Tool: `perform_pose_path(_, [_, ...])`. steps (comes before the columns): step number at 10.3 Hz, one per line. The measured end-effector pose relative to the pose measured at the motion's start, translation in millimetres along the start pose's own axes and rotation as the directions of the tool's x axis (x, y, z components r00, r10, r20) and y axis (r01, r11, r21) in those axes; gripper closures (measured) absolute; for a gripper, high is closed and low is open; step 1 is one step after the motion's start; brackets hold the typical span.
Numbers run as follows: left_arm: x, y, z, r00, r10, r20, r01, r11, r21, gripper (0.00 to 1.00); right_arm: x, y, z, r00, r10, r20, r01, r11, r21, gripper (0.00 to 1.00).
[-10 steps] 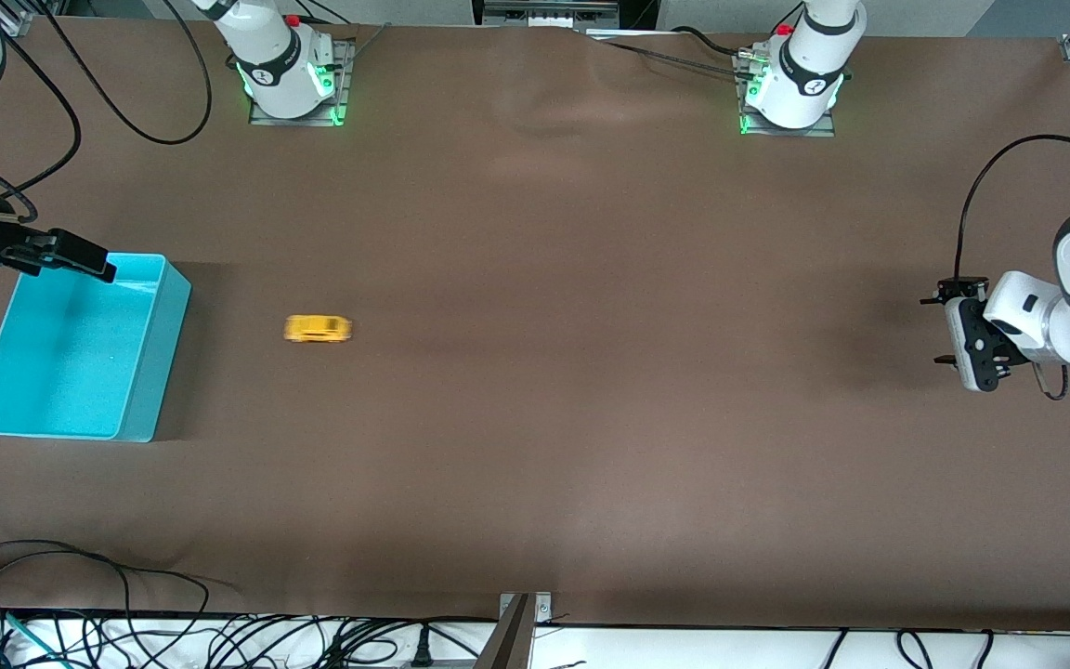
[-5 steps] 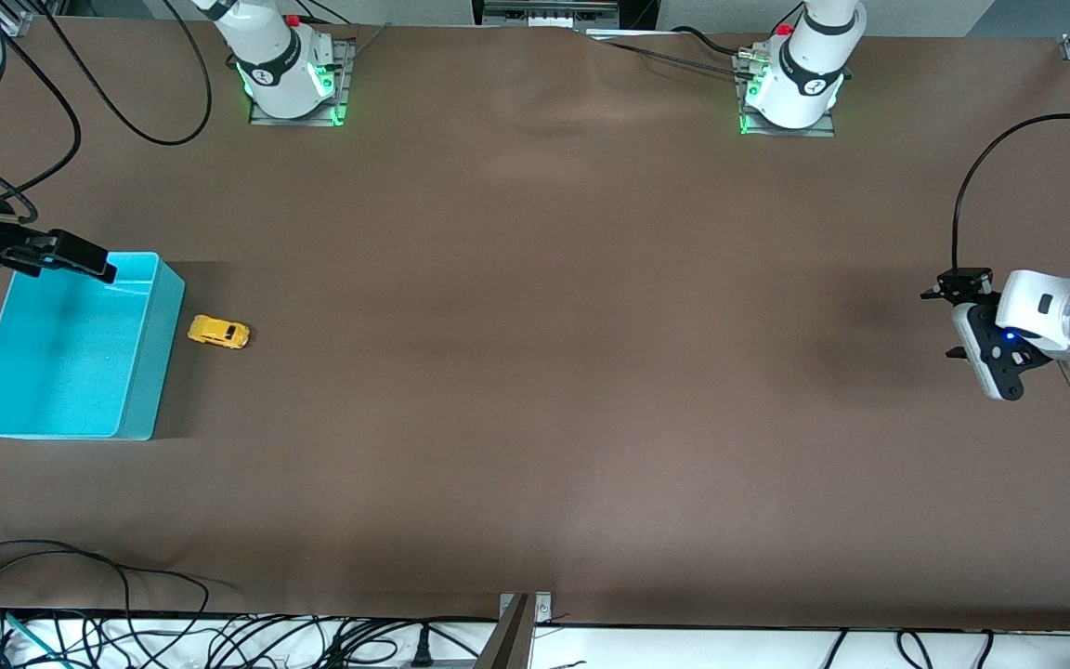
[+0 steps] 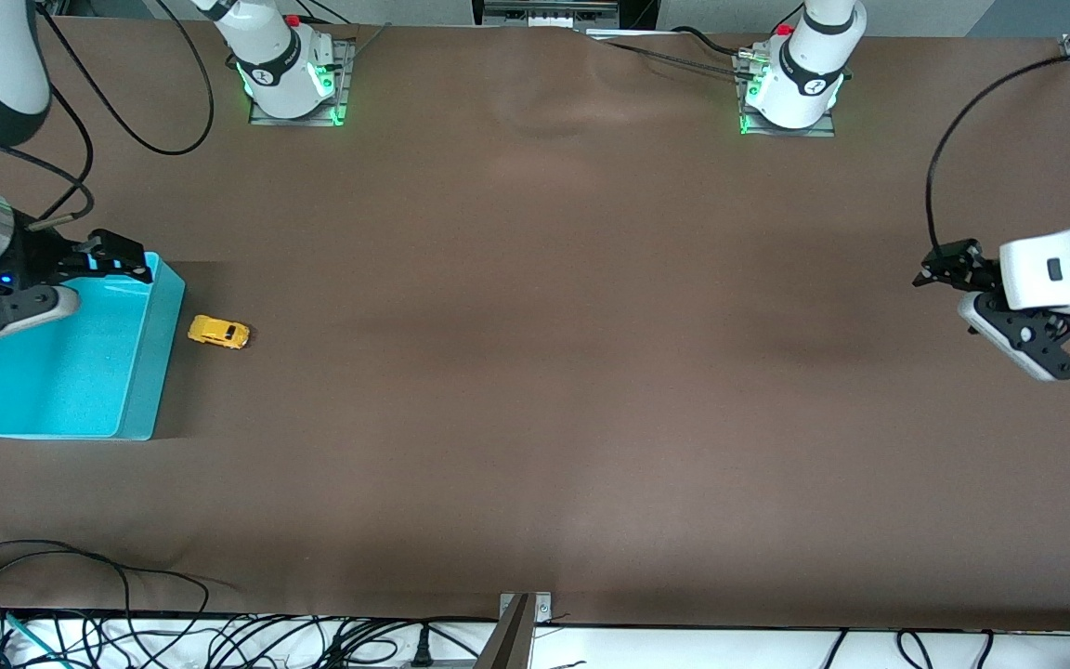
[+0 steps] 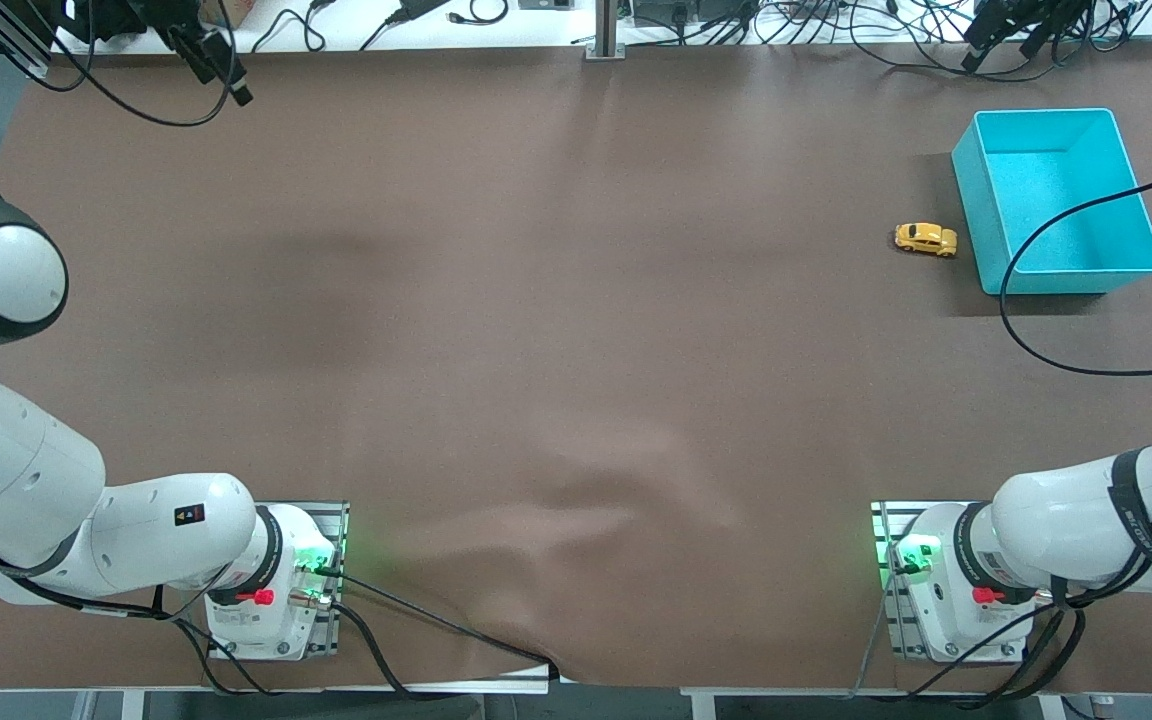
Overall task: Wind up and store yellow beetle car
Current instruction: 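Reach the right gripper to the car while the left gripper returns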
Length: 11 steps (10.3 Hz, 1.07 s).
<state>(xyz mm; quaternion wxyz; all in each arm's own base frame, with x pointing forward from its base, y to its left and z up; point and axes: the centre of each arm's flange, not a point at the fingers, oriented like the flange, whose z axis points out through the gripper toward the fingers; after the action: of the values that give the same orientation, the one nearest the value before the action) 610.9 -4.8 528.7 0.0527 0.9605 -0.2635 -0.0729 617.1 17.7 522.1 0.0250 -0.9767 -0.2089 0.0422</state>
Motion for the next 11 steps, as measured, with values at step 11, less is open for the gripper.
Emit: perform_pose_path(11, [-48, 87, -103, 0.893, -0.411, -0.186, 0.428, 0.902, 0.061, 0.0, 33, 2, 167, 0.759, -0.649, 0.055, 0.642, 0.759, 0.109, 0.0])
